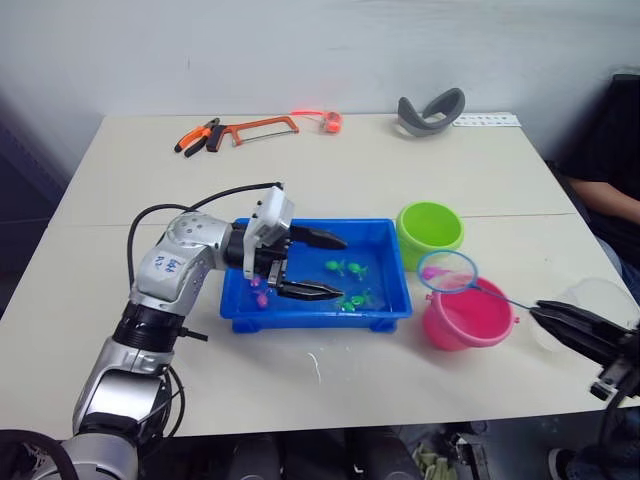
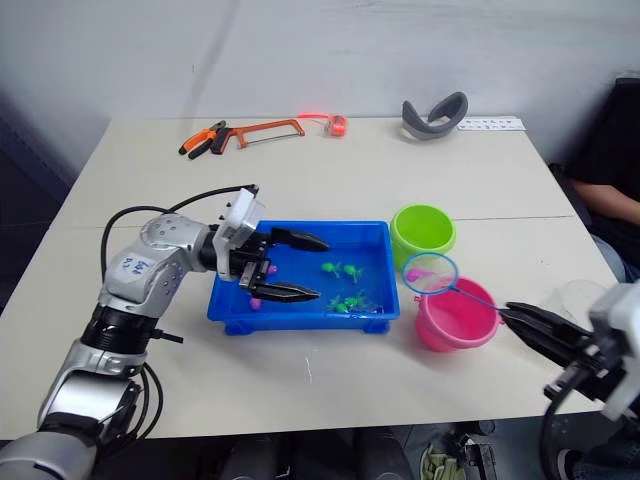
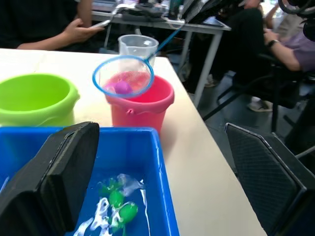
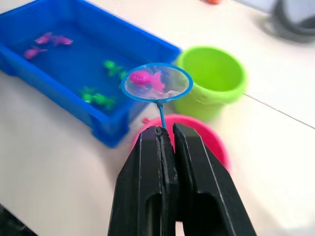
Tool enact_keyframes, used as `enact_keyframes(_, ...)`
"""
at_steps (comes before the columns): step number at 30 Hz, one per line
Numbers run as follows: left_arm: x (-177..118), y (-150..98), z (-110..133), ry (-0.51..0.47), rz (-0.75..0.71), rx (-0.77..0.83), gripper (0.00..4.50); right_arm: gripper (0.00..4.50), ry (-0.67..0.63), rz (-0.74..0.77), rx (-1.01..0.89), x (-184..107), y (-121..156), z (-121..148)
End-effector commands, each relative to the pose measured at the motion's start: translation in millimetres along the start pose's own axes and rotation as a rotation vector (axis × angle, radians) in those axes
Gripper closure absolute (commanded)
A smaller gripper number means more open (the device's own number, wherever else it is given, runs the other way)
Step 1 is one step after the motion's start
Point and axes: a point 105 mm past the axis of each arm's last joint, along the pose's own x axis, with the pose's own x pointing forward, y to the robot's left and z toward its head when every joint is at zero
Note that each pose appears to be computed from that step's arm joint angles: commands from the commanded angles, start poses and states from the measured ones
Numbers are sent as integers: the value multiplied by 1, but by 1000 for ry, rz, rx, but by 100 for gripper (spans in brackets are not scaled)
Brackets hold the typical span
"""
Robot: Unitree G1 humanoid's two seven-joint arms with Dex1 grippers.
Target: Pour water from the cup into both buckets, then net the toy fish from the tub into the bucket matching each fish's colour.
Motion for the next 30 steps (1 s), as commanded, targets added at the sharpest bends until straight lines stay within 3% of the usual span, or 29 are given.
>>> enact_keyframes(1,8,0,6,-5,-55,56,5,450,29,-68,-75,-19,2,2)
enact_keyframes(9,16,2,1,-13,-86,71,5,450,127,-163,-335,-29,-5,-9)
enact_keyframes(20,14,6,1,-11,-68,88,5,450,298,-46,-1159,-22,-14,-12)
enact_keyframes(24,11,6,1,-7,-49,87,5,450,269,-12,-1380,-19,-16,-8)
enact_keyframes(30,8,6,0,-2,-41,89,5,450,169,86,-1551,-19,1,-8)
